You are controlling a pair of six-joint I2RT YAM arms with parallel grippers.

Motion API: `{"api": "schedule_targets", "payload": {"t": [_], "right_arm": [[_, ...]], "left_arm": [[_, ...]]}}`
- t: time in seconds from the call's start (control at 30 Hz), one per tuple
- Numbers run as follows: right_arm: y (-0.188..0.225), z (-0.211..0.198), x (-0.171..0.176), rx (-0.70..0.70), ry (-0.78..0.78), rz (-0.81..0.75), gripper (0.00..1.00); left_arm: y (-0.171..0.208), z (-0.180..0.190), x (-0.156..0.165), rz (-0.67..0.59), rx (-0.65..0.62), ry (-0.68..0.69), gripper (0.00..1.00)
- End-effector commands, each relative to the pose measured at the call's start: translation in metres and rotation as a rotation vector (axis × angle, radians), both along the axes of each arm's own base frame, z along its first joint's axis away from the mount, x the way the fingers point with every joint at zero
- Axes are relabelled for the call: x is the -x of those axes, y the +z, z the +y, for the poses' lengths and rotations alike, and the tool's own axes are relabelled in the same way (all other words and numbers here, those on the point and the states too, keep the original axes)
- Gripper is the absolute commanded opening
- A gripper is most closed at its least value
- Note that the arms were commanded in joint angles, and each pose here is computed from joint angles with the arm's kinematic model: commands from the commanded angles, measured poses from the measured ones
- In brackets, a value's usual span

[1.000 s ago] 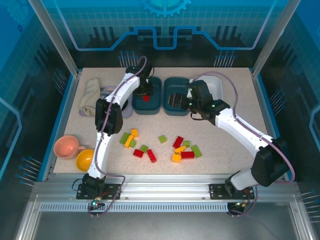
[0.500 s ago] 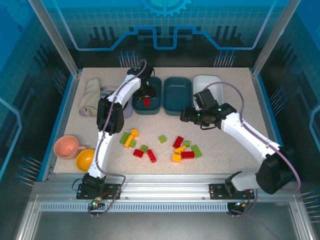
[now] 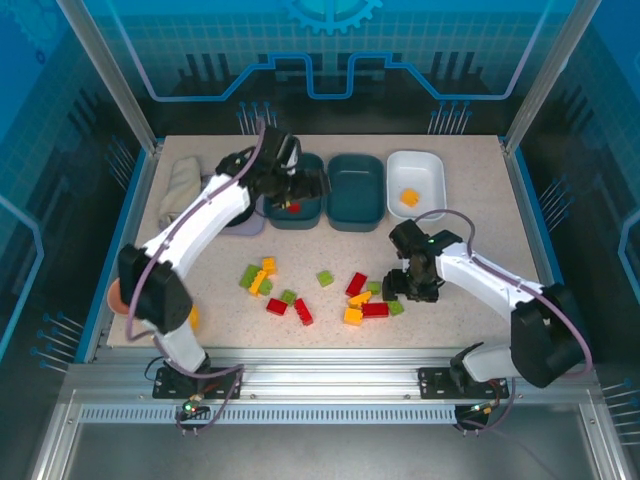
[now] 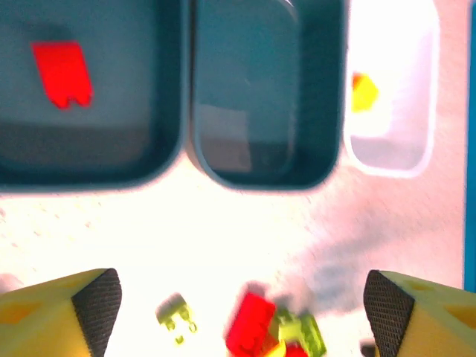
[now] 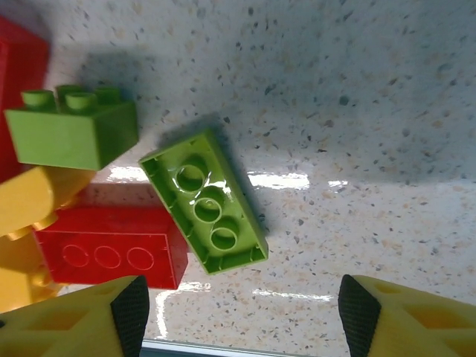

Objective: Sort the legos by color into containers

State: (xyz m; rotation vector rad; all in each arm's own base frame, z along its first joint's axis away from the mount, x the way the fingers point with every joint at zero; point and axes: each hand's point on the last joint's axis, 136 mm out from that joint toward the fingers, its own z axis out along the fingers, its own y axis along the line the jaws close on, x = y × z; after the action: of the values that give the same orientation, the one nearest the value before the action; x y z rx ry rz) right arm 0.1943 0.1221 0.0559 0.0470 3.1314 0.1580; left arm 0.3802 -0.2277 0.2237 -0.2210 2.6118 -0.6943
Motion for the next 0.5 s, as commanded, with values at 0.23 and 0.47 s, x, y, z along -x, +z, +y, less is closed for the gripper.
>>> {"api": "schedule_targets", "payload": {"t": [0.23, 0.47], "right_arm": [[-0.024, 0.017, -0.013, -0.013, 0.063, 0.021, 0.70], [-0.028, 0.027, -0.024, -0.033, 0.074, 0.016, 0.68]], "left_arm": [[-0.034, -0.001, 0.085, 0.093, 0.089, 0.024, 0.90], [-0.037, 0.004, 0.099, 0.098, 0.084, 0.041, 0.90]]}}
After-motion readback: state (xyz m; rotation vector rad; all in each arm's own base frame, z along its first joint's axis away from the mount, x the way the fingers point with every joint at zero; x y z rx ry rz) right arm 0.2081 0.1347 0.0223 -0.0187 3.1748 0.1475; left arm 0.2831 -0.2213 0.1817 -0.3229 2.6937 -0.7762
